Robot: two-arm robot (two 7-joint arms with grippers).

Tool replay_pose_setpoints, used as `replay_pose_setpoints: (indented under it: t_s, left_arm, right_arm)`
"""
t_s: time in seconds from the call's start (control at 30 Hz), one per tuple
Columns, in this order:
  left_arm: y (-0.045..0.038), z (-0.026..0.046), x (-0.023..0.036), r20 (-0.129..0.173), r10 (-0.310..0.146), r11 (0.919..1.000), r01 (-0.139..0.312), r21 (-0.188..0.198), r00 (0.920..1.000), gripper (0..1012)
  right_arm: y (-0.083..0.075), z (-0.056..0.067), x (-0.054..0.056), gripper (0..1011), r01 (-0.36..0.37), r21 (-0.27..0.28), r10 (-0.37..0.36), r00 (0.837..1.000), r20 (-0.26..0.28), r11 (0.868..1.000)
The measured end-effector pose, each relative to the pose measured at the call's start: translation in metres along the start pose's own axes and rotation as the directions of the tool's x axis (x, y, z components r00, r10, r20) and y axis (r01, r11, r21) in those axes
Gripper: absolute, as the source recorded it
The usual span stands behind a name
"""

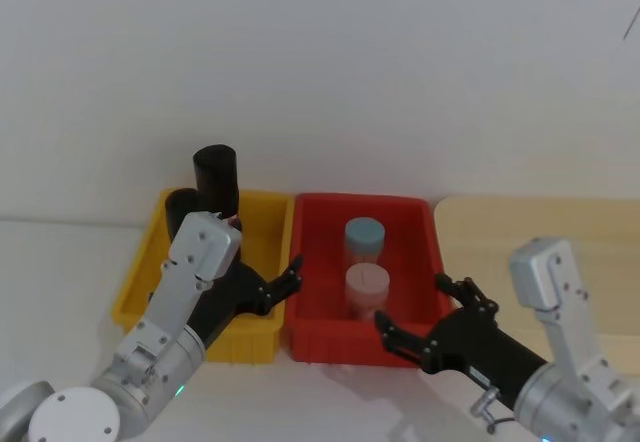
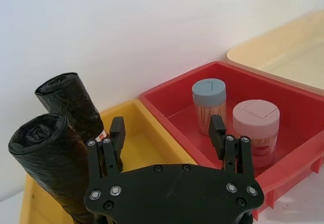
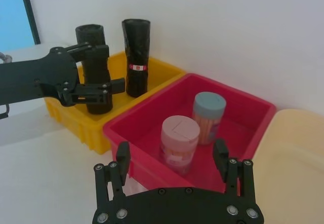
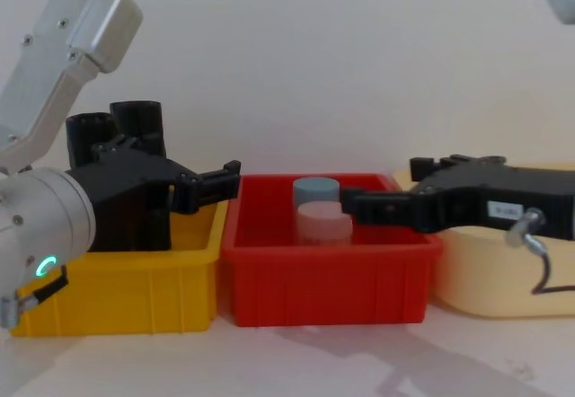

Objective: Pick up the garbage bag with the one hand and transfer it to the other hand.

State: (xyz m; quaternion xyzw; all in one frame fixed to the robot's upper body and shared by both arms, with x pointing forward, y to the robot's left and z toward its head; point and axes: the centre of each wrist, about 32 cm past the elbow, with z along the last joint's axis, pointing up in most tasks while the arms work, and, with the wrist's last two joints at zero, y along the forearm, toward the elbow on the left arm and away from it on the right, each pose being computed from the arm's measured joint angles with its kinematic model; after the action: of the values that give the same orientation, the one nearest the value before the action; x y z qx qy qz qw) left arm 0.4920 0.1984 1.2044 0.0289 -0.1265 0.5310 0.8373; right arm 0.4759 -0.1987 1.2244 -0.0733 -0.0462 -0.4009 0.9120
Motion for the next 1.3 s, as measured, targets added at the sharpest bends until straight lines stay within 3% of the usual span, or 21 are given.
replay_pose_setpoints:
  t_s: [0.67,1.3]
  left_arm:
    - [0.0,0.0,0.0,0.0,0.0,1.0,0.0,0.0,1.0,1001]
    - [0.0,0.0,0.0,0.0,0.0,1.0,0.0,0.0,1.0,1001]
  right_arm:
    - [0.051,0.01,0.005,1004,0.004,-0.096,0.0,0.999,0.041,0.995]
    - [0.084,0.007,0.014,1004,0.046,-0.173,-0.026,0.993,0.116,0.984]
